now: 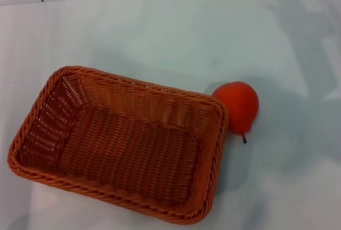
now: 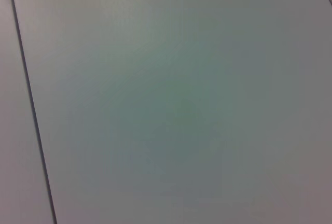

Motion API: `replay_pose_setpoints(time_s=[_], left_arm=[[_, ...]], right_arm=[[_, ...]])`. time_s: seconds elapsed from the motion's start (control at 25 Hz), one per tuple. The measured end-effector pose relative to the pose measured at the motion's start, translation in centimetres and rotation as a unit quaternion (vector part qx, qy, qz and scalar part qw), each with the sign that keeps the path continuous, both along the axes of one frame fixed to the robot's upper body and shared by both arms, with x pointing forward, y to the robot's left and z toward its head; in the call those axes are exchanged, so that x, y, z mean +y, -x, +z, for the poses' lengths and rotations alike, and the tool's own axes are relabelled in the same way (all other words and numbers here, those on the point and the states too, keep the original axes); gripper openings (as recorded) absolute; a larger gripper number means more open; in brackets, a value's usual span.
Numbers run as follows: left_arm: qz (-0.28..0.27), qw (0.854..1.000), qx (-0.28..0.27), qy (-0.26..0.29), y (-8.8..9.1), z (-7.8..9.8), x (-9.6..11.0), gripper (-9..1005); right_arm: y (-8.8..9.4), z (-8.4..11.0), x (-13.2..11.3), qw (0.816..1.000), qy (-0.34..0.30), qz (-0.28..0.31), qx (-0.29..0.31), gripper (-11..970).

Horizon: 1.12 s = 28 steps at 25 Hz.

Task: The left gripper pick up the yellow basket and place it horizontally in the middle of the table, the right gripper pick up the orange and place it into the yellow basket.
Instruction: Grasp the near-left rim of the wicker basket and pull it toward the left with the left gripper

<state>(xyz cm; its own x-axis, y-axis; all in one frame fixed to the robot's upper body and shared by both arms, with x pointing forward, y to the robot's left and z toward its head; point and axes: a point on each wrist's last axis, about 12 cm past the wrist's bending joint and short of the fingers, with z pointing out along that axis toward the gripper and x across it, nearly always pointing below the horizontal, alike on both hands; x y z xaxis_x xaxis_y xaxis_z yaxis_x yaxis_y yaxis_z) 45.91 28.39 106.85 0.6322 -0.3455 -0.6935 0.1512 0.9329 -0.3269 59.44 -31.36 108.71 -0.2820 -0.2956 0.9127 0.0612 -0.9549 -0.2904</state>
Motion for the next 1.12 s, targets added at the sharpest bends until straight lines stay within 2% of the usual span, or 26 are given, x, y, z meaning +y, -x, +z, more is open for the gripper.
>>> replay_pose_setpoints(time_s=[0.68,0.76,0.88,0.96,1.08,1.12], left_arm=[[-0.001,1.0,-0.002,-0.003,-0.1,0.1,0.0,915],[-0.013,1.0,-0.007,-0.003,-0.4,0.3,0.2,915],[-0.087,0.996,-0.008,0.002,-1.5,1.0,1.4,914],[-0.176,0.984,0.016,0.005,-2.9,1.8,3.1,914],[-0.309,0.948,0.08,0.006,-4.8,3.9,5.3,914],[-0.339,0.936,0.098,0.0,-5.2,4.6,5.9,914]], right_arm=[[-0.2,0.2,0.3,1.0,0.0,0.005,-0.002,914],[-0.2,0.2,0.3,1.0,0.001,0.005,-0.002,914],[-0.2,0.2,0.3,1.0,0.001,0.005,-0.002,915],[-0.1,0.1,0.3,1.0,0.001,0.005,-0.001,915],[0.1,-0.1,0.1,1.0,-0.001,0.002,0.001,915],[0.1,-0.1,0.0,1.0,-0.002,0.001,0.001,915]])
